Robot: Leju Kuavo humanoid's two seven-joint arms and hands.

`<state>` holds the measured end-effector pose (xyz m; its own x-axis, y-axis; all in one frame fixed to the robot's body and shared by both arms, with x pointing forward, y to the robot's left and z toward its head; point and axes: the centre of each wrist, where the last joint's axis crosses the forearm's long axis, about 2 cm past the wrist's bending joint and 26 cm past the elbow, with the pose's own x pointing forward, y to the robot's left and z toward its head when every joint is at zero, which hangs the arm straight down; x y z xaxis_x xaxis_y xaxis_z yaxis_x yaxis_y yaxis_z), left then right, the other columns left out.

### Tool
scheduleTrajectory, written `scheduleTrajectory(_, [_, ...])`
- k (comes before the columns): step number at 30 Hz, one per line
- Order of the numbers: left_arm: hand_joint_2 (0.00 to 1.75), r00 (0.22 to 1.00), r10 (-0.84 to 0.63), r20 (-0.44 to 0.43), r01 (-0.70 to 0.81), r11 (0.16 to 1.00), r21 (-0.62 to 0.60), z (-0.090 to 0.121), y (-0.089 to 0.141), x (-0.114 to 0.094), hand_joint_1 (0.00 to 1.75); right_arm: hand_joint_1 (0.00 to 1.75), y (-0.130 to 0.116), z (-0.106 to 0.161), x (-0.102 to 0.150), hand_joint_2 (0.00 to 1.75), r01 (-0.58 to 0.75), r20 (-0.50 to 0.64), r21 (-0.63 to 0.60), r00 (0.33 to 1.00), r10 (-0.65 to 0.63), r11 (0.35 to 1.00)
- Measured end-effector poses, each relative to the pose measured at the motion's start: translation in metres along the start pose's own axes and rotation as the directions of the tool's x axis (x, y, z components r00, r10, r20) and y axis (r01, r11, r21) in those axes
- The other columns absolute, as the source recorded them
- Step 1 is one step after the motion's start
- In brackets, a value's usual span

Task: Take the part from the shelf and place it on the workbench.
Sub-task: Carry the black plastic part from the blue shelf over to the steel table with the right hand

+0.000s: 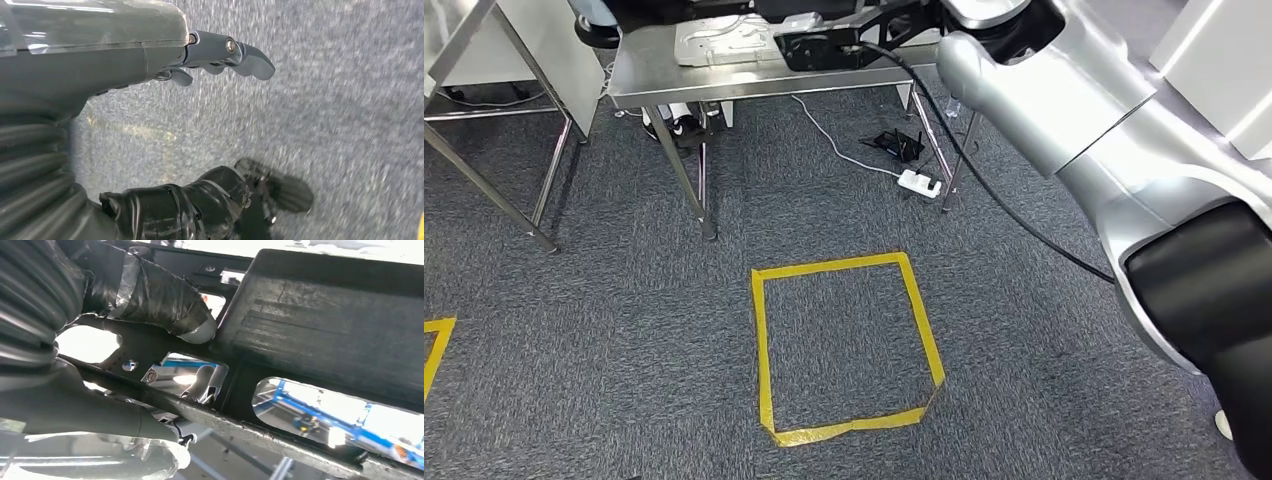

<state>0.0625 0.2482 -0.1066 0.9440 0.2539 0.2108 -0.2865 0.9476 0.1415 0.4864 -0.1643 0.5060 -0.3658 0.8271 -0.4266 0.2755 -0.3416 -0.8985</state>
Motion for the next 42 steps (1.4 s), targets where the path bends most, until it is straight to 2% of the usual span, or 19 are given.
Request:
scheduleTrajectory(8, [1.75, 1.000, 0.004, -0.011, -0.004, 1.000, -0.016, 0.000, -0.001, 0.000, 0.00, 1.75, -0.018, -0.006, 0.022, 1.75, -0.009, 0.065, -0.029, 0.998, 0.011, 1.000])
scheduleTrajectory(18, [1.75, 1.000, 0.007, -0.019, -0.007, 1.000, -0.016, 0.000, 0.000, -0.001, 0.00, 1.75, -0.013, -0.010, 0.036, 1.75, 0.000, 0.097, -0.018, 0.995, 0.002, 1.000])
scheduleTrajectory(42, [1.75, 1.000, -0.002, 0.000, 0.002, 1.000, -0.011, 0.000, 0.002, -0.003, 0.00, 1.75, -0.011, -0.010, 0.030, 1.75, -0.015, 0.085, 0.005, 0.996, 0.014, 1.000])
